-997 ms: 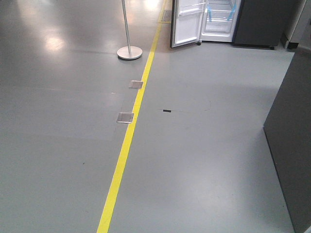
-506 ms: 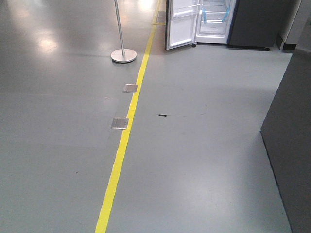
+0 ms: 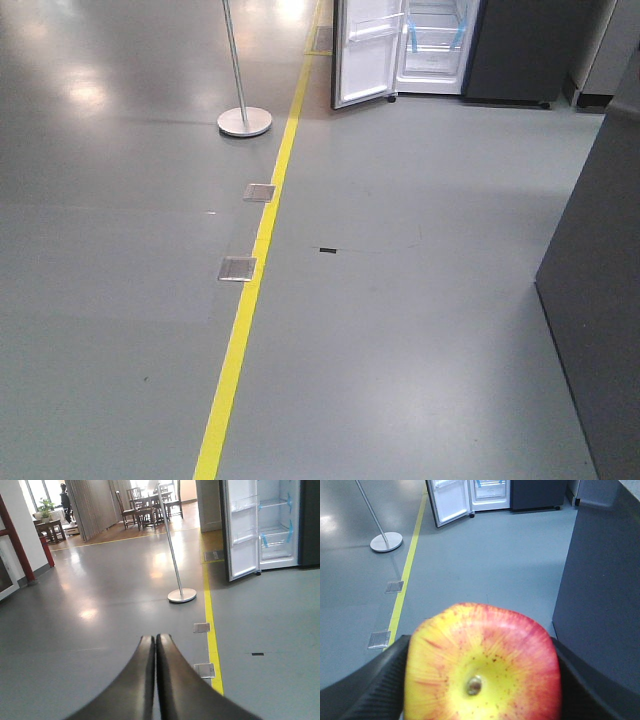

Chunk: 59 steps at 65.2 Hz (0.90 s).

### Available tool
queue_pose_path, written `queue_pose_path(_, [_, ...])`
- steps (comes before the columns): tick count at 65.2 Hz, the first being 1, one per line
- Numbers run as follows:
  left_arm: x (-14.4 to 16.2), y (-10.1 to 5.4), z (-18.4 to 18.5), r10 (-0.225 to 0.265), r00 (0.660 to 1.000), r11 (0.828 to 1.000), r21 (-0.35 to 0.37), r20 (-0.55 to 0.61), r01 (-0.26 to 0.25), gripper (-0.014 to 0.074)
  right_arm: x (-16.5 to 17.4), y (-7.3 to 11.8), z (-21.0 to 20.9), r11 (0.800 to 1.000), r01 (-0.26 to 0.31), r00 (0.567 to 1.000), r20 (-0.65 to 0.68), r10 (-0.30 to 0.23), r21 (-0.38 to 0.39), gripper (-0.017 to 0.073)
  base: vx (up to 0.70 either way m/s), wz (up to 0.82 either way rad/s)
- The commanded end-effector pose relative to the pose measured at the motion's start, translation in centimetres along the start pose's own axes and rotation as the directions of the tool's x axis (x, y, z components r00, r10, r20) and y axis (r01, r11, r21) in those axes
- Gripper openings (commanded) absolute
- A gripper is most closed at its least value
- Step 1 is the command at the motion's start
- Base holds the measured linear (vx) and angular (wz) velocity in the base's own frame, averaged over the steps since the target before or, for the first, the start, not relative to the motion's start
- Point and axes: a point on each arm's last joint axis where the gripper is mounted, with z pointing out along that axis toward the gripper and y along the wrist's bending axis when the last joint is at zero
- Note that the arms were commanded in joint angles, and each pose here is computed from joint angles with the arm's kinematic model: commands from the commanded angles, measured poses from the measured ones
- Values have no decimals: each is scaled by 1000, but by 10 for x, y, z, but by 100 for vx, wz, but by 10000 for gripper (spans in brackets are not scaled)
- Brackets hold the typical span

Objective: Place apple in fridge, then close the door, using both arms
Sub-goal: 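Carry the apple in the right gripper toward the open refrigerator, then keep holding the apple while driving up to the refrigerator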

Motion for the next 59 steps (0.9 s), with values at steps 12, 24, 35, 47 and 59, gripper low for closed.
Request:
queue_pose_path(12, [-14, 0, -3, -9, 994, 1000, 10, 108, 8, -6, -18, 0, -17, 1000, 14, 991, 132, -12, -11, 221, 18, -2])
queue_pose_path(24, [-14, 0, -3, -9, 994, 1000, 10, 108, 8, -6, -18, 0, -17, 1000, 14, 991, 132, -12, -11, 221, 20, -1])
queue_pose_path(35, [-14, 0, -3, -9, 994, 1000, 10, 108, 8, -6, -18, 0, -17, 1000, 14, 991, 132, -12, -11, 221, 21, -1])
queue_pose_path(47, [-14, 0, -3, -9, 994, 1000, 10, 108, 8, -6, -18, 0, -17, 1000, 14, 991, 132, -12, -11, 221, 21, -2])
queue_pose_path(59, [-14, 0, -3, -9, 994, 1000, 10, 108, 8, -6, -18, 0, -17, 1000, 14, 991, 132, -12, -11, 221, 21, -3])
